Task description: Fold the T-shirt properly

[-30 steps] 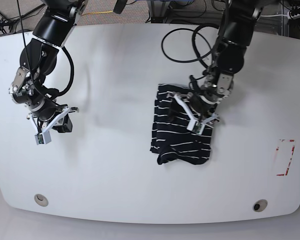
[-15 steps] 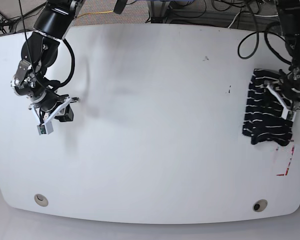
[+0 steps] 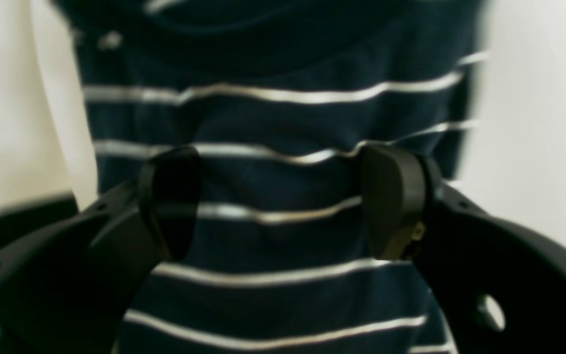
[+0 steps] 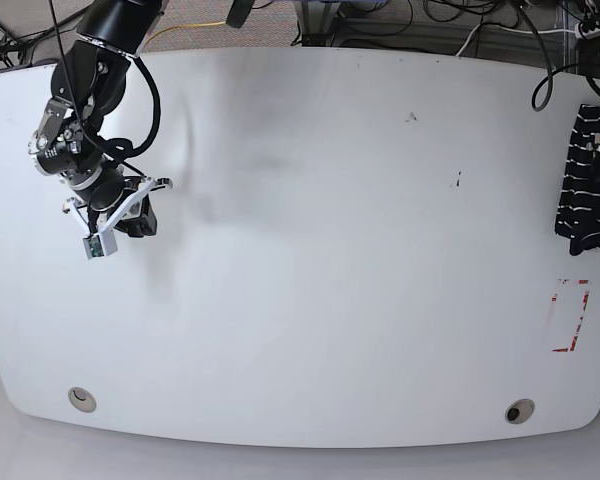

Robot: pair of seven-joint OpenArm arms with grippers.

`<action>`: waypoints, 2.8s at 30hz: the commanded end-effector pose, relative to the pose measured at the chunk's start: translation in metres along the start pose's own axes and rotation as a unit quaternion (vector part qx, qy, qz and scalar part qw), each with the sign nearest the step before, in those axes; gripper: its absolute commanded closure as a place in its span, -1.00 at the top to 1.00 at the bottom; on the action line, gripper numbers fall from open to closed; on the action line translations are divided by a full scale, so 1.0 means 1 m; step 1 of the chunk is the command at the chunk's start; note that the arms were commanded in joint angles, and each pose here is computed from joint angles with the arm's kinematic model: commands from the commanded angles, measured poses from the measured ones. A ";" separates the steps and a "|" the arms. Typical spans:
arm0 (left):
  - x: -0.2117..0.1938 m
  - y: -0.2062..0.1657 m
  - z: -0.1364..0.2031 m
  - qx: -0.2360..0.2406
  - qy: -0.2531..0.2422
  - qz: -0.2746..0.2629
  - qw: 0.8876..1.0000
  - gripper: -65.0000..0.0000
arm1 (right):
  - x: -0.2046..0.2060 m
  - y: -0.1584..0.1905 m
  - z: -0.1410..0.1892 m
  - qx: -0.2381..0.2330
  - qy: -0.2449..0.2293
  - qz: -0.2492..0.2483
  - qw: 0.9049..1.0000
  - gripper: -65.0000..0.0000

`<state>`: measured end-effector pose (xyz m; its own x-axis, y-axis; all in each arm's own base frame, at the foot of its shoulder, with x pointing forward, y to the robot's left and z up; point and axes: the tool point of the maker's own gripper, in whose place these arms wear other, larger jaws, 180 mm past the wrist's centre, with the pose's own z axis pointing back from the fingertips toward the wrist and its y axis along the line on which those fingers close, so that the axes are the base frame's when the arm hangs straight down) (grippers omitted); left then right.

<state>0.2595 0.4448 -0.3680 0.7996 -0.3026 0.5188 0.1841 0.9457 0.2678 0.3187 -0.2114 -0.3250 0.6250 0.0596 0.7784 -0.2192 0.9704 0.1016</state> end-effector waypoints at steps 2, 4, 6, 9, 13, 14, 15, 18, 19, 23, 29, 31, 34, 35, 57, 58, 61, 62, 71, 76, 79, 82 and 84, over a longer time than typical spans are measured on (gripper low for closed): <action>0.059 0.017 0.032 0.043 -0.056 -0.059 0.996 0.43 | 0.010 0.000 0.006 -0.001 -0.021 0.011 1.000 -0.69; 0.079 -0.001 0.037 0.041 -0.082 -0.075 0.993 0.42 | 0.010 0.001 0.007 -0.001 -0.037 0.009 0.999 -0.69; 0.098 -0.021 0.041 0.035 -0.119 -0.084 0.989 0.33 | 0.009 0.003 0.010 0.000 -0.062 0.005 0.998 -0.69; 0.114 -0.053 0.046 0.017 -0.168 -0.086 0.982 0.16 | 0.000 0.010 0.013 0.007 -0.082 0.005 0.997 -0.69; 0.127 -0.105 0.043 -0.012 -0.229 -0.067 0.971 0.14 | -0.017 0.009 0.014 -0.015 -0.083 0.038 0.996 -0.69; 0.130 -0.117 0.041 -0.016 -0.238 -0.069 0.969 0.14 | -0.024 0.010 0.015 -0.021 -0.082 0.042 0.996 -0.69; 0.130 -0.133 0.039 -0.022 -0.244 -0.074 0.967 0.14 | -0.031 0.011 0.017 -0.028 -0.083 0.044 0.995 -0.69; 0.118 -0.175 0.038 -0.049 -0.261 -0.066 0.962 0.14 | -0.051 0.014 0.025 -0.047 -0.094 0.052 0.993 -0.69; 0.114 -0.188 0.039 -0.059 -0.268 -0.060 0.960 0.14 | -0.058 0.018 0.028 -0.051 -0.097 0.050 0.993 -0.69; 0.082 -0.219 0.051 -0.087 -0.269 -0.050 0.958 0.13 | -0.100 0.030 0.043 -0.052 -0.069 0.024 0.996 -0.69; 0.019 -0.260 0.081 -0.124 -0.213 -0.030 0.969 0.13 | -0.159 0.052 0.079 -0.040 -0.029 -0.011 0.999 -0.69; -0.010 -0.272 0.090 -0.138 -0.179 -0.024 0.974 0.13 | -0.172 0.057 0.091 -0.038 -0.020 -0.030 0.999 -0.69; -0.045 -0.289 0.103 -0.155 -0.137 -0.004 0.978 0.13 | -0.189 0.064 0.114 -0.035 0.001 -0.048 0.998 -0.69; -0.061 -0.297 0.109 -0.162 -0.117 0.009 0.980 0.13 | -0.200 0.068 0.126 -0.033 0.013 -0.061 0.998 -0.69; -0.250 -0.384 0.041 -0.223 0.136 0.141 0.955 0.12 | -0.397 0.105 0.149 0.031 0.242 -0.219 0.945 -0.69; -0.259 -0.384 0.032 -0.214 0.153 0.137 0.955 0.12 | -0.403 0.105 0.144 0.033 0.250 -0.222 0.942 -0.69; -0.272 -0.391 0.014 -0.209 0.180 0.140 0.951 0.13 | -0.415 0.101 0.131 0.026 0.269 -0.223 0.937 -0.69; -0.280 -0.396 0.009 -0.210 0.196 0.148 0.946 0.13 | -0.421 0.103 0.127 0.026 0.281 -0.217 0.935 -0.69; -0.299 -0.402 -0.018 -0.204 0.244 0.195 0.928 0.14 | -0.456 0.102 0.098 -0.003 0.321 -0.190 0.928 -0.69; -0.289 -0.406 -0.027 -0.215 0.246 0.184 0.927 0.13 | -0.461 0.099 0.082 -0.017 0.325 -0.199 0.924 -0.69; -0.290 -0.404 -0.030 -0.210 0.262 0.161 0.928 0.13 | -0.463 0.094 0.075 -0.027 0.330 -0.196 0.923 -0.69; -0.297 -0.398 -0.030 -0.193 0.278 0.141 0.930 0.13 | -0.463 0.093 0.071 -0.024 0.335 -0.184 0.924 -0.69; -0.296 -0.399 -0.031 -0.192 0.277 0.135 0.932 0.13 | -0.462 0.094 0.069 -0.021 0.337 -0.178 0.924 -0.69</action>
<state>-0.0194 0.1554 -0.6541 0.9991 -0.0285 0.0299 0.0336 0.9813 -0.1893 -0.0357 -0.1612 -0.6321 0.9741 -0.1698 0.1490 0.1291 0.9597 0.2495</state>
